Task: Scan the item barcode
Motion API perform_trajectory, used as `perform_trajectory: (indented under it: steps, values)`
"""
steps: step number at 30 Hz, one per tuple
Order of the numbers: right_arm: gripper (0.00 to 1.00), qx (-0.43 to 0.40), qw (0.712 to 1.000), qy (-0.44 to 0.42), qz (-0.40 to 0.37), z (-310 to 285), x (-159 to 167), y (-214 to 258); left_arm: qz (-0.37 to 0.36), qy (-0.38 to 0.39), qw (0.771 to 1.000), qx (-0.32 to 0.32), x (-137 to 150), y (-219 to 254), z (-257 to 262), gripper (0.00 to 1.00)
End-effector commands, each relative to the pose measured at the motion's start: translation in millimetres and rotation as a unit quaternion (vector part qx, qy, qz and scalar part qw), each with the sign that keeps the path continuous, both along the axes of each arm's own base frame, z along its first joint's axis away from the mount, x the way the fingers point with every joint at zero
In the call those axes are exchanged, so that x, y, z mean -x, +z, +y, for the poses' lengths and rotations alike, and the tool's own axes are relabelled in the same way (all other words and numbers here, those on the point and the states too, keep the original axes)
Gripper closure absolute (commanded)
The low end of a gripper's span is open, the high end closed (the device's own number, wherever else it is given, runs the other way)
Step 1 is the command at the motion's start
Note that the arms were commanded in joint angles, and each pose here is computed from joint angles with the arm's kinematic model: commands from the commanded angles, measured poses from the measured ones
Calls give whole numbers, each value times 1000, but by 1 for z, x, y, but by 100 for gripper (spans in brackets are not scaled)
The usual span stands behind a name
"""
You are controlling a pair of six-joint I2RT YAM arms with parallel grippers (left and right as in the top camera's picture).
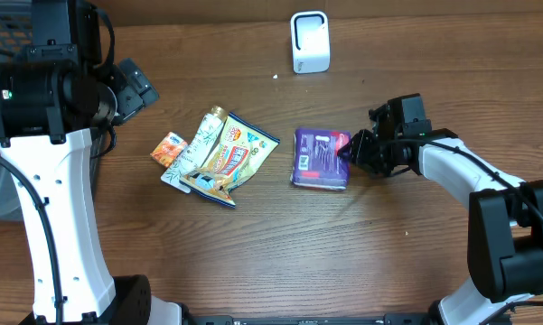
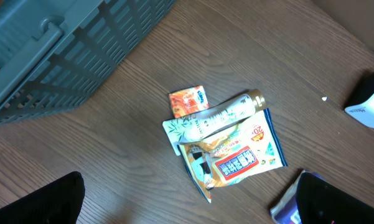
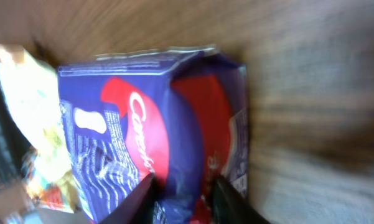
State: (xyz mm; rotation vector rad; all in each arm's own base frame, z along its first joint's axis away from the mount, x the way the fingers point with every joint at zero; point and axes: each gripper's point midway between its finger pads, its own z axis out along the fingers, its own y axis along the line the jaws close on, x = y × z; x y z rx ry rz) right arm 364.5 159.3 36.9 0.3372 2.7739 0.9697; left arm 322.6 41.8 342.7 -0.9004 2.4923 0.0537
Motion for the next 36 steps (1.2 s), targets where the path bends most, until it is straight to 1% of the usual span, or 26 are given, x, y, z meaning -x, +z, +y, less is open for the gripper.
perform_trajectory:
  steps: [1, 3, 4, 5, 8, 11, 12, 16, 17, 21, 25, 29, 33, 34, 36]
  values:
    - [83, -13, 999, -32, -8, 3, -14, -2, 5, -10, 1000, -2, -1, -2, -1, 0]
    - [87, -8, 998, -53, -24, 0, -25, 1, 5, -9, 1000, -2, -1, -2, -1, 0]
    - [91, -4, 997, -61, -37, -3, -33, 4, 5, -9, 1000, -2, -1, -2, -1, 0]
    - [92, -1, 997, -67, -50, -4, -39, 7, 5, -9, 1000, -2, -1, -2, -1, 0]
    - [92, 1, 994, -76, -80, -8, -56, 19, 5, -9, 1000, -2, -2, -2, -1, 0]
    - [91, 3, 994, -78, -76, -12, -61, 29, 5, -9, 1000, -2, -1, -2, -1, 0]
    - [88, 8, 995, -70, -75, -12, -61, 31, 5, -9, 1000, -2, -1, -2, -1, 0]
    - [69, 34, 998, -35, -39, -14, -45, 31, 5, -9, 1000, -2, -1, -2, -1, 0]
    - [67, 37, 999, -26, -26, -14, -37, 28, 5, -9, 1000, -2, -1, -2, -1, 0]
    - [64, 50, 998, 10, 24, -9, -9, 10, 5, -9, 1000, -2, -1, -2, -1, 0]
    - [60, 46, 997, 46, 31, 10, 3, -5, 5, -9, 1000, -2, -2, -2, -1, 0]
    - [59, 26, 997, 74, 26, 34, 6, -13, 5, -9, 1000, -2, -1, -2, -1, 0]
    - [56, 30, 996, 77, 32, 43, 7, -25, 5, -9, 1000, -2, -1, -2, -1, 0]
    - [59, 30, 996, 77, 32, 43, 7, -25, 5, -9, 1000, -2, -1, -2, -1, 0]
    - [69, 29, 996, 77, 29, 43, 5, -25, 5, -9, 1000, -2, -1, -2, -1, 0]
